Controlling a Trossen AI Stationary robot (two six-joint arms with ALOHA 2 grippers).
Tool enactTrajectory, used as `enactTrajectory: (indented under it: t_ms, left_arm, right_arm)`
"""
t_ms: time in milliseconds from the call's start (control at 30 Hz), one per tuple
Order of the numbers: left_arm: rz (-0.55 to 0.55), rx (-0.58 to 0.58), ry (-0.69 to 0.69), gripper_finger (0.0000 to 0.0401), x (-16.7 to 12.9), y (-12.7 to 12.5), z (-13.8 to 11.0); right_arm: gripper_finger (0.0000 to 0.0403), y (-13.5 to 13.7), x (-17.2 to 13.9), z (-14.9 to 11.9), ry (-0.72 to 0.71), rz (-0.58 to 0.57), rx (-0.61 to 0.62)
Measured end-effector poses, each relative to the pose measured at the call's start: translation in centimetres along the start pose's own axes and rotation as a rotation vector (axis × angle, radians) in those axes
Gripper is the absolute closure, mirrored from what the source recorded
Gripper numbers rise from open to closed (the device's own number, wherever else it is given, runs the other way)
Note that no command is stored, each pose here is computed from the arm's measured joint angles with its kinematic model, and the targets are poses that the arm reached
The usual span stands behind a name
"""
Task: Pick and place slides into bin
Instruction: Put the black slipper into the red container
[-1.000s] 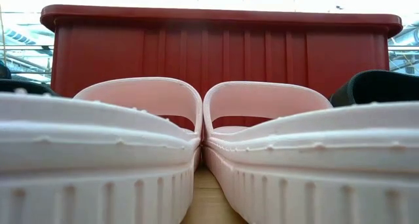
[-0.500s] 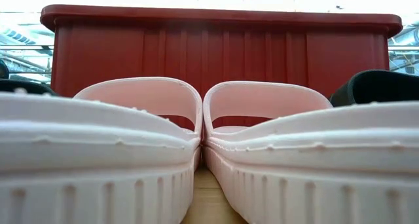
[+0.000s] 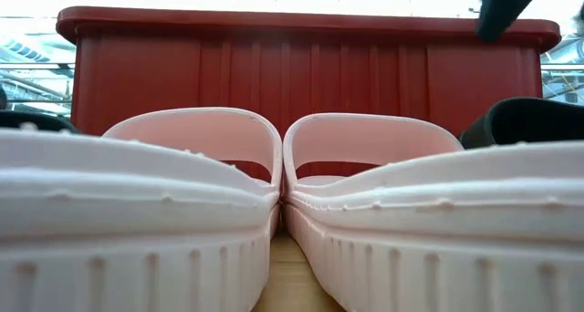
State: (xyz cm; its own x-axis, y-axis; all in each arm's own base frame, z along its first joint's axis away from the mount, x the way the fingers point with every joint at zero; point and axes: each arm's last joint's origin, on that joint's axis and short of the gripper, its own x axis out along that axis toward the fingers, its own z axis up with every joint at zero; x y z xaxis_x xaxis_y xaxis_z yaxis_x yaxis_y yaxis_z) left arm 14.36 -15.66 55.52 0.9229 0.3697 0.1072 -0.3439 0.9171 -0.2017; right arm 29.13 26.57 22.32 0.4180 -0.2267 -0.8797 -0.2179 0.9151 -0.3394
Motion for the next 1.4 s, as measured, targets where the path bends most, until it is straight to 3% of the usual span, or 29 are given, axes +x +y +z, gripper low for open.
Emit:
enactTrajectory:
  t_ms: [167,500,733,900,1167,1400]
  left_arm:
    - [0.0,-0.004,0.0,0.0146,0.0,0.0,0.0]
    - [0.0,-0.013,0.0,0.0146,0.0,0.0,0.0]
    - [0.0,-0.013,0.0,0.0146,0.0,0.0,0.0]
    - [0.0,-0.014,0.0,0.0146,0.0,0.0,0.0]
    - [0.0,-0.013,0.0,0.0146,0.0,0.0,0.0]
    - [0.001,-0.007,0.0,0.0146,0.0,0.0,0.0]
  right_arm:
    - [0.019,-1.0,1.9,0.0,0.051,-0.029,0.064]
    - [0.019,-1.1,5.1,-3.1,0.165,-0.088,0.033]
    - [0.0201,-2.3,6.3,-4.1,0.236,-0.141,0.143]
    - [0.0252,-3.3,6.6,-3.9,0.258,-0.15,0.172]
    - [0.0389,-4.1,6.4,-3.7,0.272,-0.115,0.152]
    - [0.0394,-4.7,4.8,-3.6,0.268,-0.048,0.163]
